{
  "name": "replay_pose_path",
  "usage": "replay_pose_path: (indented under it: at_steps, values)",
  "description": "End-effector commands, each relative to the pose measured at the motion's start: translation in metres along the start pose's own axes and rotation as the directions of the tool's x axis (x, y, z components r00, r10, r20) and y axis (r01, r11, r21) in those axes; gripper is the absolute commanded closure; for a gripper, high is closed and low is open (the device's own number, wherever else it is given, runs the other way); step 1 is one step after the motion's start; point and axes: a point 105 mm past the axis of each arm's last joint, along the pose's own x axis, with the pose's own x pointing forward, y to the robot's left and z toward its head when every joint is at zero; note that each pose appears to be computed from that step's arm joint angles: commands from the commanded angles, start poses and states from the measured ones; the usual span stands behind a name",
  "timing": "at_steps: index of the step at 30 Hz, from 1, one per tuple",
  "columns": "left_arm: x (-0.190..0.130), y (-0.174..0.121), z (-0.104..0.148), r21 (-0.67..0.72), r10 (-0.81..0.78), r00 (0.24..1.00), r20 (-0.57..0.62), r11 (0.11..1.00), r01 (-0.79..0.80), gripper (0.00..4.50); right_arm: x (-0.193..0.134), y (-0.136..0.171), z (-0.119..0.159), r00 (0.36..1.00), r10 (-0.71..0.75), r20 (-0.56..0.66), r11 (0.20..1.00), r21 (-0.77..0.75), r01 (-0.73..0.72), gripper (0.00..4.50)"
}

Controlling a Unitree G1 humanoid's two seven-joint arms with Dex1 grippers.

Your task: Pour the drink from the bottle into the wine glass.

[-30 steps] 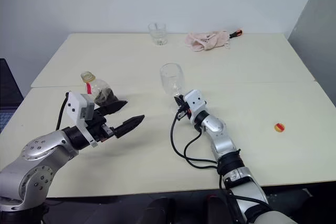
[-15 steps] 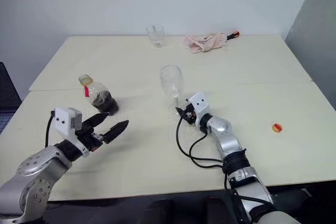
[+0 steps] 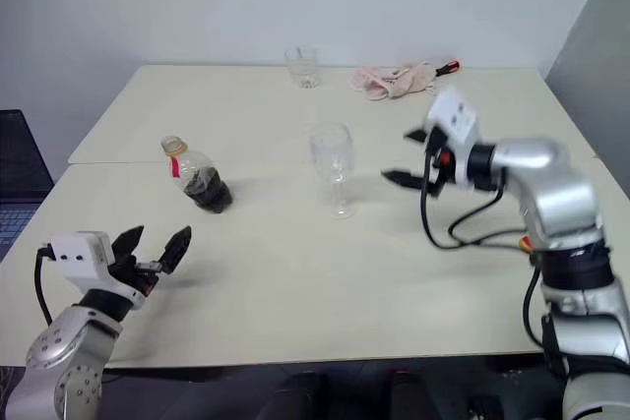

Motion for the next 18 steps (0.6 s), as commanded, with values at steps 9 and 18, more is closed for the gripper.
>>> replay_pose_path:
  at_steps: [9, 18]
  values:
    - [0.026, 0.001, 0.008, 0.064, -0.062, 0.998, 0.004, 0.996, 0.062, 0.00, 0.023, 0.044, 0.057, 0.959, 0.252, 0.128, 0.966, -0.086, -0.242, 0.05]
    - [0.050, 0.002, 0.017, 0.106, -0.107, 0.994, 0.013, 0.989, 0.105, 0.00, 0.027, 0.045, 0.057, 0.959, 0.261, 0.107, 0.962, -0.110, -0.250, 0.05]
